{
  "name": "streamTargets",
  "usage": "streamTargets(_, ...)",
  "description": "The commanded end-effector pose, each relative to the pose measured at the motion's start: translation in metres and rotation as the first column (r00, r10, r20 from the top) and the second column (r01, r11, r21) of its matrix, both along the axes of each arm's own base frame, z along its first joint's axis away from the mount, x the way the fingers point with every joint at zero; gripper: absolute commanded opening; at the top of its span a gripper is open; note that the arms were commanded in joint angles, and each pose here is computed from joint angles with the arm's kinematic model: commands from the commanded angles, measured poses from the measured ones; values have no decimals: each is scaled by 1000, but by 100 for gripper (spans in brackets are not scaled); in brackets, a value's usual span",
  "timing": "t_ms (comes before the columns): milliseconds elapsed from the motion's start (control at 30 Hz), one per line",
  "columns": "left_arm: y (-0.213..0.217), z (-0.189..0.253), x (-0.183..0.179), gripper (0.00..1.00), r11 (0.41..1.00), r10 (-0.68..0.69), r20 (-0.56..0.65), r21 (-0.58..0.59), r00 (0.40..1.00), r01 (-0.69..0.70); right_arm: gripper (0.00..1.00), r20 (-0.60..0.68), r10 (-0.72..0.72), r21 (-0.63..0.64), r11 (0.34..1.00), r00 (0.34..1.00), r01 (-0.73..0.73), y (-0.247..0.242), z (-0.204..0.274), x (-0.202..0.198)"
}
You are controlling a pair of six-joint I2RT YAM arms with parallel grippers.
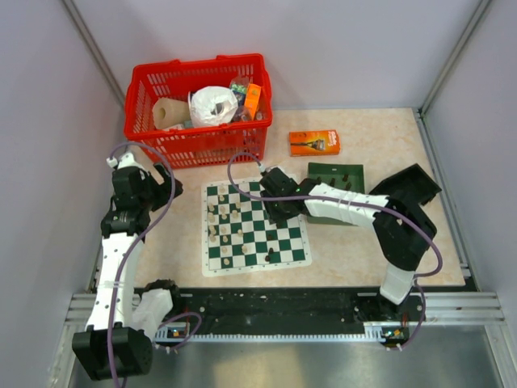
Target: Set up the chess pieces on the board
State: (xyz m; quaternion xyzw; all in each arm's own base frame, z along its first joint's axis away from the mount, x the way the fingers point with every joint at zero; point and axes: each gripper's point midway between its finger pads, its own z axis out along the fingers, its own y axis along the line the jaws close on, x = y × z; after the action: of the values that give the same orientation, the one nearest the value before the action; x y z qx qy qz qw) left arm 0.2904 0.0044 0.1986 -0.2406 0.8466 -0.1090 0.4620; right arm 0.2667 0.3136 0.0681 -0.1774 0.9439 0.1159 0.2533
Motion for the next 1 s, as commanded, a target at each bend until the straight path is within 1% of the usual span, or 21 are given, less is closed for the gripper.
streamTargets(0, -1, 9, 4, 99, 1000, -8, 47, 3, 999, 7, 40, -8, -23, -5, 1000, 1000, 23, 3, -8, 0)
streamTargets(200, 3, 9, 2, 99, 1000, 2, 40, 21, 999, -3, 40, -9, -48, -54, 997, 999, 47, -4, -21, 1)
streamTargets(367, 4, 9, 1, 99, 1000, 9, 38, 27, 999, -10, 39, -24, -42, -61, 997, 999, 41, -4, -27, 0)
streamTargets(467, 4, 8, 1, 99, 1000, 8, 36, 24, 999, -9, 38, -26, -43, -70, 997, 999, 41, -5, -30, 0)
streamTargets(567, 4, 7, 1, 99, 1000, 8, 36, 24, 999, -9, 34, -33, -36, -64, 997, 999, 34, -3, -30, -1)
streamTargets(967, 3, 6, 1, 99, 1000, 5, 37, 18, 999, -6, 29, -43, -33, -91, 995, 999, 29, -7, -39, -2)
